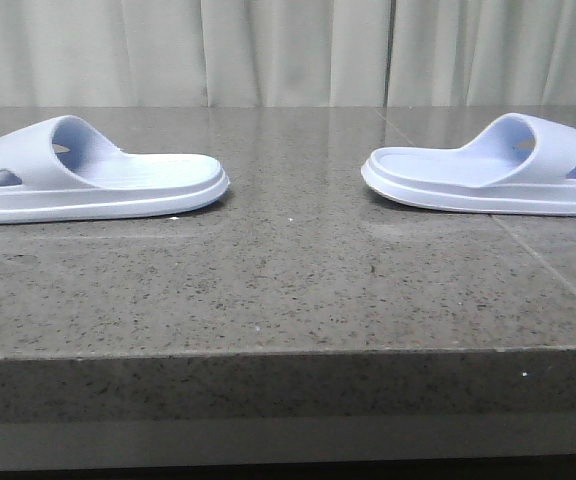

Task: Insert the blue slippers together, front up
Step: 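Grasp the heel of the slipper nearest the left gripper with the left gripper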

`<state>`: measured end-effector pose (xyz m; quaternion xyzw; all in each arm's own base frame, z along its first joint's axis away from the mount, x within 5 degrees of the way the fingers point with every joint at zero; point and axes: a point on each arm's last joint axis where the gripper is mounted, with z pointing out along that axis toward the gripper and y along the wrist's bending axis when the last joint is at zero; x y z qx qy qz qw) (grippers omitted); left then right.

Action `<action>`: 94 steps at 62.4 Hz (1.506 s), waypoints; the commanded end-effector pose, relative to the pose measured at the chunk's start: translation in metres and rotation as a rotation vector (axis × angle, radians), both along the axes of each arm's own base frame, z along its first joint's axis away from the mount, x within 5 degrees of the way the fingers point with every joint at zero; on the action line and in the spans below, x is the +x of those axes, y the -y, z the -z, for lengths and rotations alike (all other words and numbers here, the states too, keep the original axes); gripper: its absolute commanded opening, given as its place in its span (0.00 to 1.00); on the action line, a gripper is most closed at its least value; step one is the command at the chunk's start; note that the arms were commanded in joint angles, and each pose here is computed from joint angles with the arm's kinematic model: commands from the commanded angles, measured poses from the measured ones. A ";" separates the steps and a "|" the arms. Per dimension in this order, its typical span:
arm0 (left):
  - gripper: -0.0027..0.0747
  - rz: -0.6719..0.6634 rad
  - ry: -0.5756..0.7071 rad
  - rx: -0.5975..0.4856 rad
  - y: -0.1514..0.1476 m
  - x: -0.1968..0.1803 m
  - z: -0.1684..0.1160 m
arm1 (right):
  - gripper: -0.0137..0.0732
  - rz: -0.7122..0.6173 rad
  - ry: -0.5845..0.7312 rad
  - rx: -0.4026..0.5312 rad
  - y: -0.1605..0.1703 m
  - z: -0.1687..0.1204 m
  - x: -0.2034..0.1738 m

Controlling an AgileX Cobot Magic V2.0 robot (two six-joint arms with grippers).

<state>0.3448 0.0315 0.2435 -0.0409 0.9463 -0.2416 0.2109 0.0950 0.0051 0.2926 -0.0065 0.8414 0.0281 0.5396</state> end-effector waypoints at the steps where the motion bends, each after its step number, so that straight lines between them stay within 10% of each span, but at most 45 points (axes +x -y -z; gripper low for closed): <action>1: 0.48 0.004 0.051 -0.035 0.007 0.001 -0.018 | 0.72 0.007 0.090 -0.008 0.001 -0.016 0.004; 37: 0.48 0.072 -0.019 -0.126 0.014 0.004 -0.002 | 0.72 0.007 0.084 -0.008 0.001 -0.016 0.004; 58: 0.02 0.085 -0.028 -0.099 0.013 0.003 0.000 | 0.72 0.006 0.082 -0.008 0.001 -0.015 0.004; 94: 0.01 0.151 0.229 -0.232 0.033 -0.029 -0.067 | 0.72 0.006 0.082 -0.008 0.001 -0.015 0.004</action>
